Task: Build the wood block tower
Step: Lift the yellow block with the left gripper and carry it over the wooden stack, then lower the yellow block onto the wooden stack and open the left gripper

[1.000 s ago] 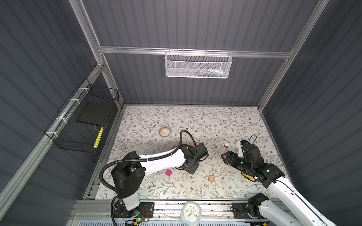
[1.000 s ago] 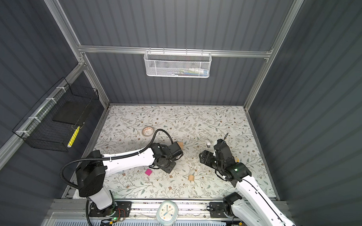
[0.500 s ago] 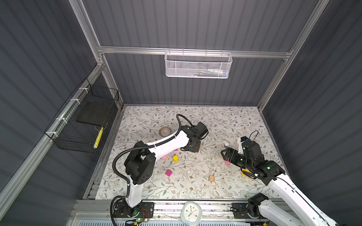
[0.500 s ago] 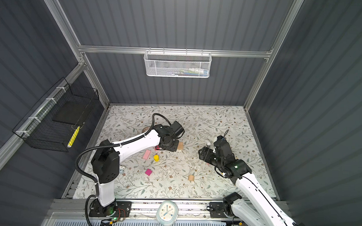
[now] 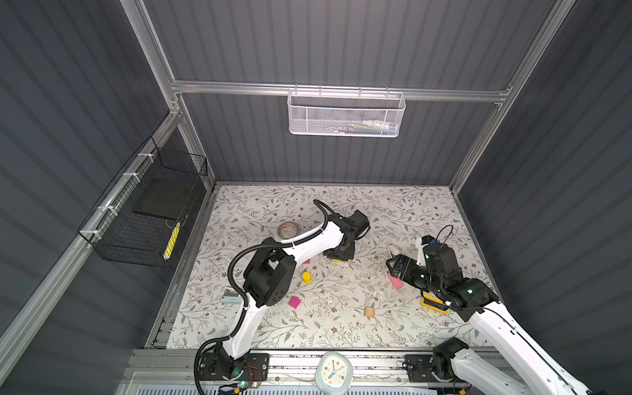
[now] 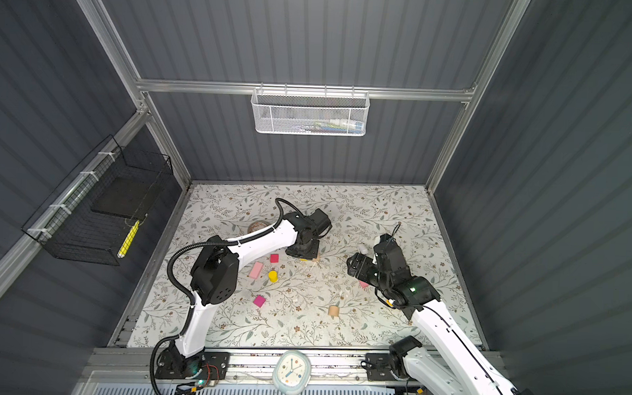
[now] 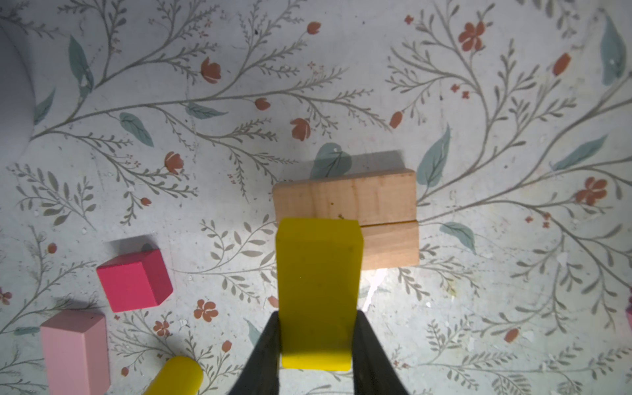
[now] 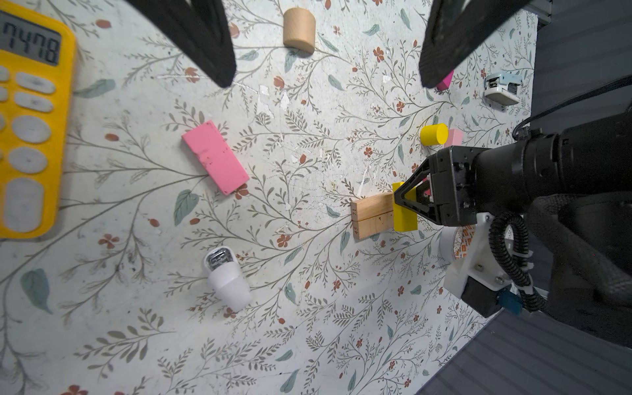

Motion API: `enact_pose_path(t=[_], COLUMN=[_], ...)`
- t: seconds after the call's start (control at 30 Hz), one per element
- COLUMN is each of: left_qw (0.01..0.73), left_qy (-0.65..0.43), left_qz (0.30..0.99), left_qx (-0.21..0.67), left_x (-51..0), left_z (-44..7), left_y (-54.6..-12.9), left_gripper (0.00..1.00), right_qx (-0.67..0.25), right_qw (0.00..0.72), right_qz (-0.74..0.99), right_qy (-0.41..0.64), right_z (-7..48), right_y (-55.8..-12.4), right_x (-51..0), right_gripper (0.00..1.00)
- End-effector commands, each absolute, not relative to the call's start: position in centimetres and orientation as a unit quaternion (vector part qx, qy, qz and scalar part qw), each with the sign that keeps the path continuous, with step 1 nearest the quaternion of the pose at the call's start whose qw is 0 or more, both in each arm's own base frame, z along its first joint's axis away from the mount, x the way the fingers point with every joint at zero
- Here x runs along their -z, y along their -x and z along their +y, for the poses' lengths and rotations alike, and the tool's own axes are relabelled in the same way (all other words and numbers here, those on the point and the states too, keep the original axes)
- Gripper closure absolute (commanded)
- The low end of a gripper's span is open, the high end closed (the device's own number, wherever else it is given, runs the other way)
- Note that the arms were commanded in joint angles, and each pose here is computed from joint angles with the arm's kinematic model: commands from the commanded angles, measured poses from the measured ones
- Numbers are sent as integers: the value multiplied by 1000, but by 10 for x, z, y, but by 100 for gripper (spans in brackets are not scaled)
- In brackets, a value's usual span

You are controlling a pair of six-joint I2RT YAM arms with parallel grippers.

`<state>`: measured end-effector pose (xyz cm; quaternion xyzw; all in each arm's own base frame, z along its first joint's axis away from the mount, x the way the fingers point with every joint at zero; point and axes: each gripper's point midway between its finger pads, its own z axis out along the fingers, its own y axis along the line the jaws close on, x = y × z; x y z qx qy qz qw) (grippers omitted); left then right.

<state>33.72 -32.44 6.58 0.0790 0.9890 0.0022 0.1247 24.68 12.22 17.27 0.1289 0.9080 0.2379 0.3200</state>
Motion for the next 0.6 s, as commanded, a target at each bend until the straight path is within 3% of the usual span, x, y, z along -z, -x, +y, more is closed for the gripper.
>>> enact_pose_path(t=[0.0, 0.57], left_qw=[119, 101], left_qy=[-49, -33], left_qz=[992, 994], left_qx=[-9, 18], left_x=[-65, -52], left_z=[-320, -333], left_y=[-341, -344], left_gripper=[100, 100], right_qx=[-231, -238], right_qw=[330, 326], right_qz=[906, 906], right_qy=[-127, -130], right_z=[119, 121], right_y=[-251, -250], right_x=[-179, -175], right_gripper=[14, 13])
